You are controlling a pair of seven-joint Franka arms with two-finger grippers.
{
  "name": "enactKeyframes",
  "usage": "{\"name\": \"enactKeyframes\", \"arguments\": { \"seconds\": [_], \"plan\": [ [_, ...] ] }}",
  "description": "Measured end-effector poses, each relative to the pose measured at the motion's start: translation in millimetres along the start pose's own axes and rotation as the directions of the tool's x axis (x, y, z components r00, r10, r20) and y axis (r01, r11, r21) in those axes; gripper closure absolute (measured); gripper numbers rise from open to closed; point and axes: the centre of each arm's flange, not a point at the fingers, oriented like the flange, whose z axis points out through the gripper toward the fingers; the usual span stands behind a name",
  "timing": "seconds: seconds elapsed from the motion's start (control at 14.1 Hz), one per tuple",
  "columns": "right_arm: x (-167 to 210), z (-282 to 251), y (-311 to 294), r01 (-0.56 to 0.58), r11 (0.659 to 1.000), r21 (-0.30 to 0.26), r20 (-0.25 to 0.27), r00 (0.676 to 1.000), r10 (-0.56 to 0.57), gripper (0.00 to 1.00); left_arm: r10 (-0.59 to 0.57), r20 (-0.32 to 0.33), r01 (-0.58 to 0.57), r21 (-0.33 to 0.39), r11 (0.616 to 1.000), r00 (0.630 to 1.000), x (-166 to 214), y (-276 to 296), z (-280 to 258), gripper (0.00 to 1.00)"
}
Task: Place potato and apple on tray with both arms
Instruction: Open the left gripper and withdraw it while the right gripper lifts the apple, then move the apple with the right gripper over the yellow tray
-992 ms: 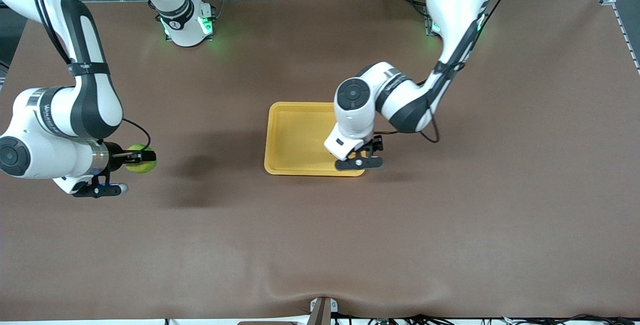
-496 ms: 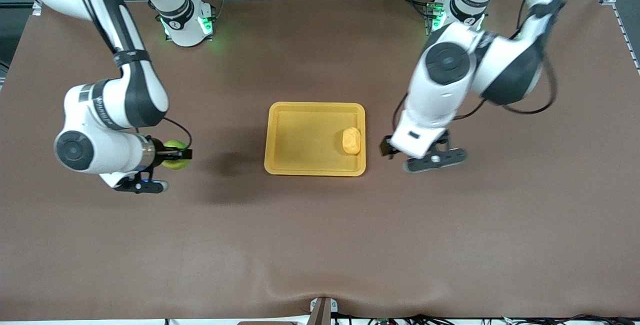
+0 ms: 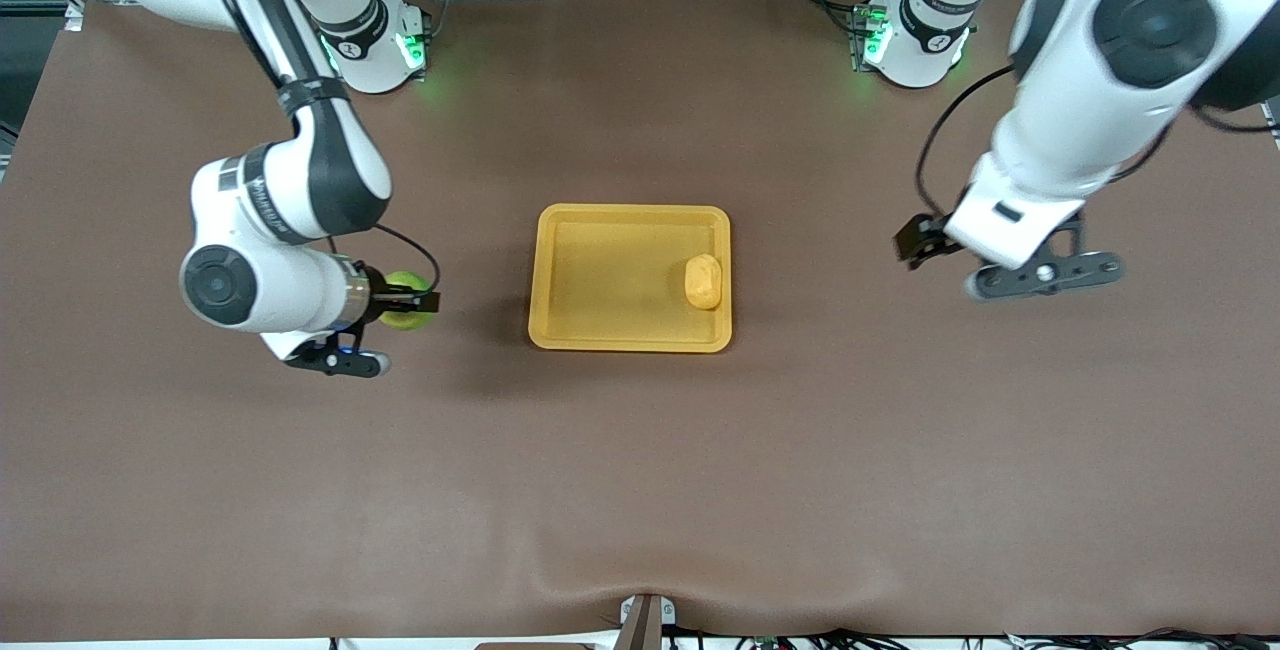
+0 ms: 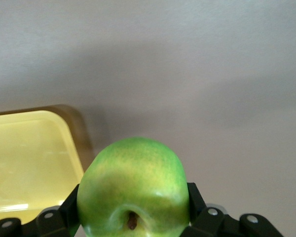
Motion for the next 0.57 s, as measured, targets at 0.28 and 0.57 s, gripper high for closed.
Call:
{"name": "enactKeyframes", "arguments": {
  "seconds": [0.28,0.57],
  "plan": [
    [-24.6,10.1,-52.5,-0.004,1.0,-0.015,-0.021,1.0,0.004,0.15,0.11,0.023,-0.111,0.023,0.994,0.994,-17.7,-59.6,-35.7,0.0],
    [-37.3,32.1,-82.3,-0.022,0.999,-0.033,-0.019,1.0,0.021,0.15,0.123,0.009,-0.123,0.033,0.992,0.992,-34.9,-70.7,-60.2,0.0]
  ]
}}
